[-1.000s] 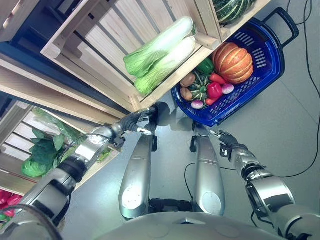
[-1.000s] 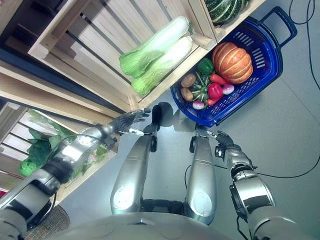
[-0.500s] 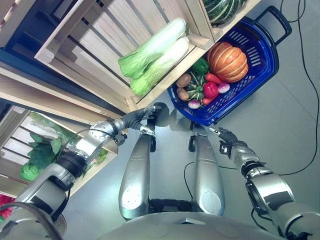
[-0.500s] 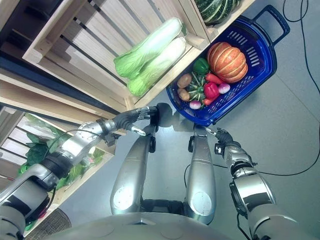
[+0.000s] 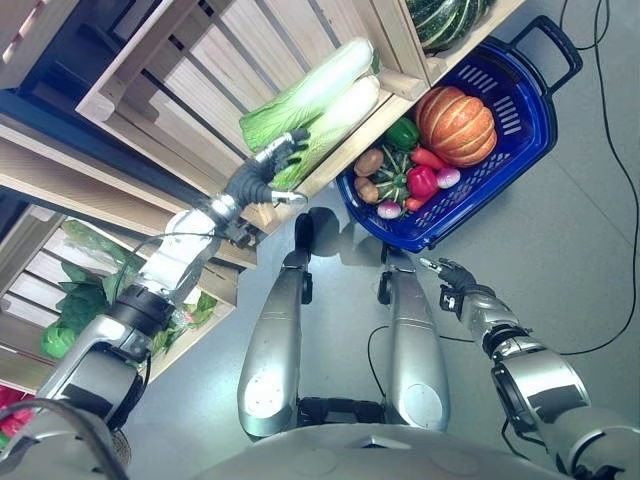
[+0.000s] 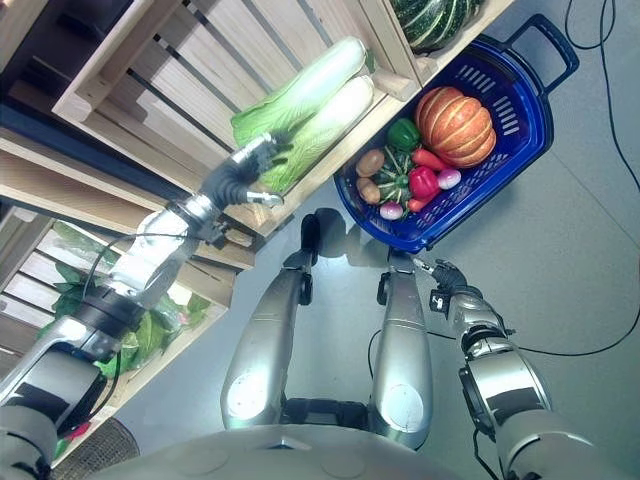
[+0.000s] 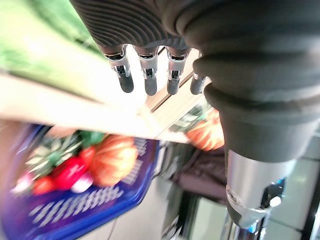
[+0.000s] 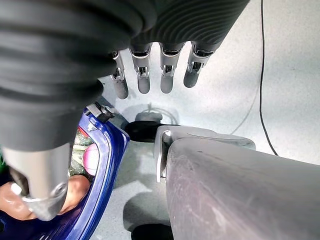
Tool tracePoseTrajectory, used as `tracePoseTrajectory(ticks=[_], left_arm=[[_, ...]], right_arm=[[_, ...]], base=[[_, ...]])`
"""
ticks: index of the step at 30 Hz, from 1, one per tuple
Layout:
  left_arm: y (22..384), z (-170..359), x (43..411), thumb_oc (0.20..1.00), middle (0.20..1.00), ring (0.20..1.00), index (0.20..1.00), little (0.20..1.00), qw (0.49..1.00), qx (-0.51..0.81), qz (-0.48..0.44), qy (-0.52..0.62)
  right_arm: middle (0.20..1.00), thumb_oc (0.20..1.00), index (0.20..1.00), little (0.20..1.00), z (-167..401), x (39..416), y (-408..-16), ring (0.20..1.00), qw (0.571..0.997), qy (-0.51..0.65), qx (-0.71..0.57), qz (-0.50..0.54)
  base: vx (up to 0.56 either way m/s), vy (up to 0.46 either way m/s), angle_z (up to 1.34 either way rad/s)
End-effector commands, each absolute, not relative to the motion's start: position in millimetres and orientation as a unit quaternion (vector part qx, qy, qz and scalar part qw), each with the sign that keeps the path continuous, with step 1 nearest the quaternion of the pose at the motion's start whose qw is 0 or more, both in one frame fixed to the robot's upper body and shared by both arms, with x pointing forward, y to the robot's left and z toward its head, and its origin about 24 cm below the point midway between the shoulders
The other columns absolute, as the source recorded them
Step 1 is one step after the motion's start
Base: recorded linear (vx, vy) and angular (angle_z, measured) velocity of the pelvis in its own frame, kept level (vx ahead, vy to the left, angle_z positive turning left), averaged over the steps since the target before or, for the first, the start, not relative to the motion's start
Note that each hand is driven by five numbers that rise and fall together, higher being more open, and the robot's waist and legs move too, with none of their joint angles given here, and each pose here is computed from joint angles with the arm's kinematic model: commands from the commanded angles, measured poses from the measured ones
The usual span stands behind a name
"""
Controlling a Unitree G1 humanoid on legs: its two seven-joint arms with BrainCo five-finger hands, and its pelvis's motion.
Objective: Pick up fruits and vegetables into the basket
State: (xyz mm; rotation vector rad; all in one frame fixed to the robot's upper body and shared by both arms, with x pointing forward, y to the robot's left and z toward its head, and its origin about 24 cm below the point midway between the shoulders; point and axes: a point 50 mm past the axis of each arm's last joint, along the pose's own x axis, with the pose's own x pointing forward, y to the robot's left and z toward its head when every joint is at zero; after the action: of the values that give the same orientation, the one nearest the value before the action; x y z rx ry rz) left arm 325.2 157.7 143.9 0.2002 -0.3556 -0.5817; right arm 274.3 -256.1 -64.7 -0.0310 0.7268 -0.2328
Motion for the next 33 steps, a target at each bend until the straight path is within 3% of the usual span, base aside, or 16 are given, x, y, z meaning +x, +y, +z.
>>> tracePoseTrajectory(ticks=[1, 8, 18, 33], left_arm=[[156.3, 176.6, 321.8, 1.000, 1.000, 1.000, 1.000, 1.000, 0.924, 0.107, -0.235, -0.282], [170.9, 209.0, 347.4, 1.000, 1.000, 1.000, 1.000, 1.000, 0.925, 0.177, -0.077, -0.327], [190.5, 224.7, 382.8, 1.000, 1.000, 1.000, 1.000, 1.000, 0.870, 0.377, 0.117, -0.295], [211.0, 209.7, 413.2, 1.000, 1.000, 1.000, 1.000, 1.000, 0.832, 0.514, 0.157, -0.134]], right_arm=[[1.000, 1.000, 1.000, 1.000, -77.9, 249.5, -272.1, 1.000, 0.915, 0.383, -0.029, -0.126], [1.000, 1.000, 1.000, 1.000, -75.5, 256.1, -266.1, 1.000, 0.916, 0.384, -0.036, -0.109], [1.000, 1.000, 1.000, 1.000, -69.4, 269.2, -254.7, 1.000, 0.920, 0.381, -0.048, -0.085], [1.000, 1.000, 1.000, 1.000, -55.2, 290.7, -243.3, 1.000, 0.925, 0.369, -0.073, -0.060]], base=[[0.00, 0.000, 0.00], [0.01, 0.009, -0.03], [-0.01, 0.002, -0.02], [-0.01, 0.028, -0.04]])
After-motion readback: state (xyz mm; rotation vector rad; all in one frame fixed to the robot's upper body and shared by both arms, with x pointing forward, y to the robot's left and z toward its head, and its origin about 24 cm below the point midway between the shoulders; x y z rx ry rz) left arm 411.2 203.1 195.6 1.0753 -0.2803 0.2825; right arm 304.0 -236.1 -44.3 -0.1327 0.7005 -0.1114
